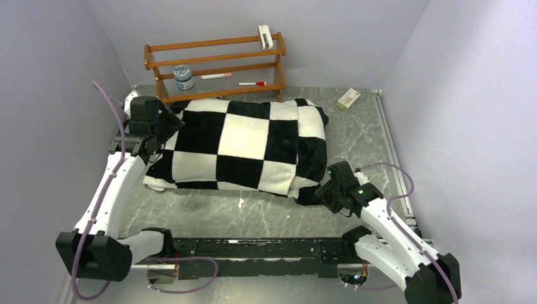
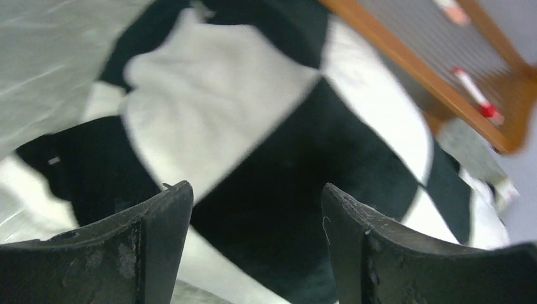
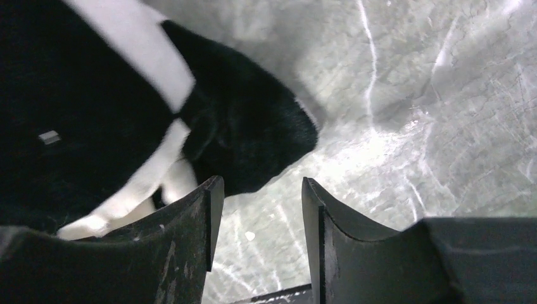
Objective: Put the pillow into the pillowcase
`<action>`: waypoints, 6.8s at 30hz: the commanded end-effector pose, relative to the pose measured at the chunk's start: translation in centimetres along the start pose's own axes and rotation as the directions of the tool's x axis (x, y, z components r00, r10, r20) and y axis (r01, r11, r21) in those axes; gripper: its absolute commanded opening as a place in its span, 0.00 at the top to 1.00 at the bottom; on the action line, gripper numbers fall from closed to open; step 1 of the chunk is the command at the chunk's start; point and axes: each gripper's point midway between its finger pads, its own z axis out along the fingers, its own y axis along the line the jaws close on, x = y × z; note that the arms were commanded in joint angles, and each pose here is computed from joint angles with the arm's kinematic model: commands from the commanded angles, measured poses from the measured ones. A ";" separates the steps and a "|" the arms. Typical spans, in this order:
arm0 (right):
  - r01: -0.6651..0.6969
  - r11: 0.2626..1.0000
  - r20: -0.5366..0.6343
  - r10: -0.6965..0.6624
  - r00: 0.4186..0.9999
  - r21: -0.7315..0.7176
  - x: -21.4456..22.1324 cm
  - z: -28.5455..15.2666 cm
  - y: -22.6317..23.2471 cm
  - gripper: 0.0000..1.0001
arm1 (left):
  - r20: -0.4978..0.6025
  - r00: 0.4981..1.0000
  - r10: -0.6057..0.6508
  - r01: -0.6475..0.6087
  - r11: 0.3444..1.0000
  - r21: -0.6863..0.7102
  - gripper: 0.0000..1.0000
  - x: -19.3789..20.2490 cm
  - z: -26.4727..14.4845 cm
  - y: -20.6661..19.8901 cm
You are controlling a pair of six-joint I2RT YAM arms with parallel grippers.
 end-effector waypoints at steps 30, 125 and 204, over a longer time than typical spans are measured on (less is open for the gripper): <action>-0.061 0.996 0.139 0.070 0.988 -0.068 -1.2 5.4 0.0 1.00 | 0.018 0.851 -0.525 0.399 0.624 -0.672 0.17 11.7 1.8 24.4; 0.355 0.932 0.758 -0.180 0.627 -0.072 -25.9 0.2 23.2 1.00 | 0.217 0.909 -0.356 0.386 0.915 -0.116 0.95 -9.6 18.9 2.2; 0.638 0.732 0.488 -0.478 0.731 -0.238 -8.3 -11.0 14.9 0.00 | 0.010 0.816 0.578 -0.577 0.815 -0.039 0.06 2.9 -5.3 1.9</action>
